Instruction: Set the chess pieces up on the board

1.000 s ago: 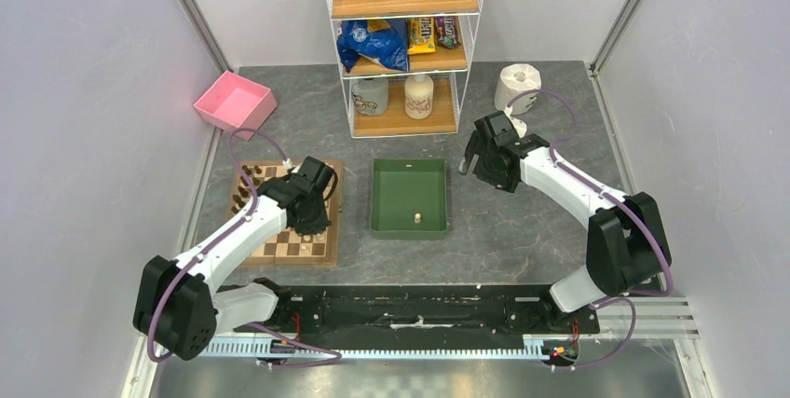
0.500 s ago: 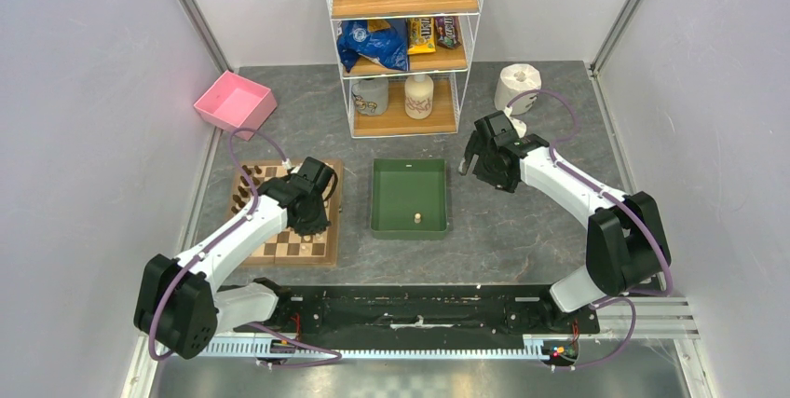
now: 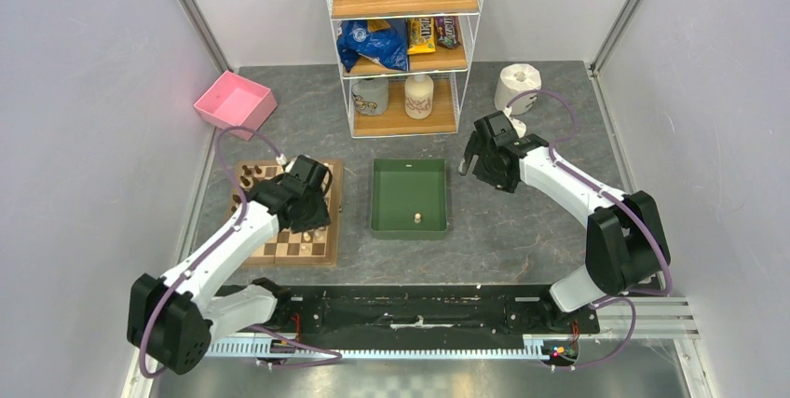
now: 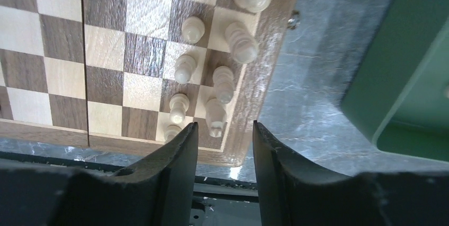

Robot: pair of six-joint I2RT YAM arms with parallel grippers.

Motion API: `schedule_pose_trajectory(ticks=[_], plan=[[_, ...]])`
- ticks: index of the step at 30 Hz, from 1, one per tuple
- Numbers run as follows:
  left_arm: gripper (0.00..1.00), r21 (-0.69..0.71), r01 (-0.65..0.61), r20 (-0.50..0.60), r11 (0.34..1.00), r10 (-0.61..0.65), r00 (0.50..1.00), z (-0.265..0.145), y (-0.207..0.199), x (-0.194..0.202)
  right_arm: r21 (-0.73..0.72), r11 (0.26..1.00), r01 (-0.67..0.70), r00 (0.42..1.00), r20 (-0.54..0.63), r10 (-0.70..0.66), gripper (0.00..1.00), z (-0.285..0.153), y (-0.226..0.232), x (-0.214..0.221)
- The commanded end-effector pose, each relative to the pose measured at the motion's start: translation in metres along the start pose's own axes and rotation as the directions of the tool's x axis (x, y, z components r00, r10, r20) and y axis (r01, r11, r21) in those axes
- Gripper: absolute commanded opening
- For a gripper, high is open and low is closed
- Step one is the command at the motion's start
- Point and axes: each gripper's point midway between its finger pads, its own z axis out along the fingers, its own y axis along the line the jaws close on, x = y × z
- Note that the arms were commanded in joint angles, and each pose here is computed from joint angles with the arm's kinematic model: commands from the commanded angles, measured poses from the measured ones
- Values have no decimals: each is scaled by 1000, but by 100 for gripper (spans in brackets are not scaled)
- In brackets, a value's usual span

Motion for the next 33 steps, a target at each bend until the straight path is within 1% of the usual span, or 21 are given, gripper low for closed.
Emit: schedule_pose_trajectory(ticks=[1,3,6,9,13,16,18,23,26,33], plan=[[49,125,13,145,992,-31,989,-39,-21,-41,-25,1000,-8,999,40,9,99,-5,7,-13],[49,171,-3,183,985,-29,983,-51,-33,-56,-25,1000,-9,999,42,10,99,-6,6,-13],[49,272,-62,237,960,-4,972,-66,-69,-75,-23,1000,-11,999,38,12,99,-4,6,-12],[50,292,-142,261,946,64,963,-68,-106,-84,-30,999,-13,999,37,14,99,-5,7,-13],[52,321,-273,263,907,191,946,-59,-162,-72,-18,1000,-10,998,56,11,99,-10,3,-15],[53,351,-338,244,874,263,933,-51,-193,-61,-11,1000,-7,998,62,8,99,-10,0,-15],[54,354,-368,226,860,303,926,-43,-206,-55,-5,1000,-7,998,58,7,99,-9,-2,-13],[57,399,-393,205,828,337,919,-34,-230,-48,5,1000,-14,998,61,14,99,-9,-5,-11],[59,408,-424,196,809,376,906,-30,-244,-42,10,1000,-13,997,71,12,99,-10,-6,-14],[59,404,-455,128,793,444,887,-7,-259,-24,7,1000,-13,996,85,12,99,-15,-5,-18]])
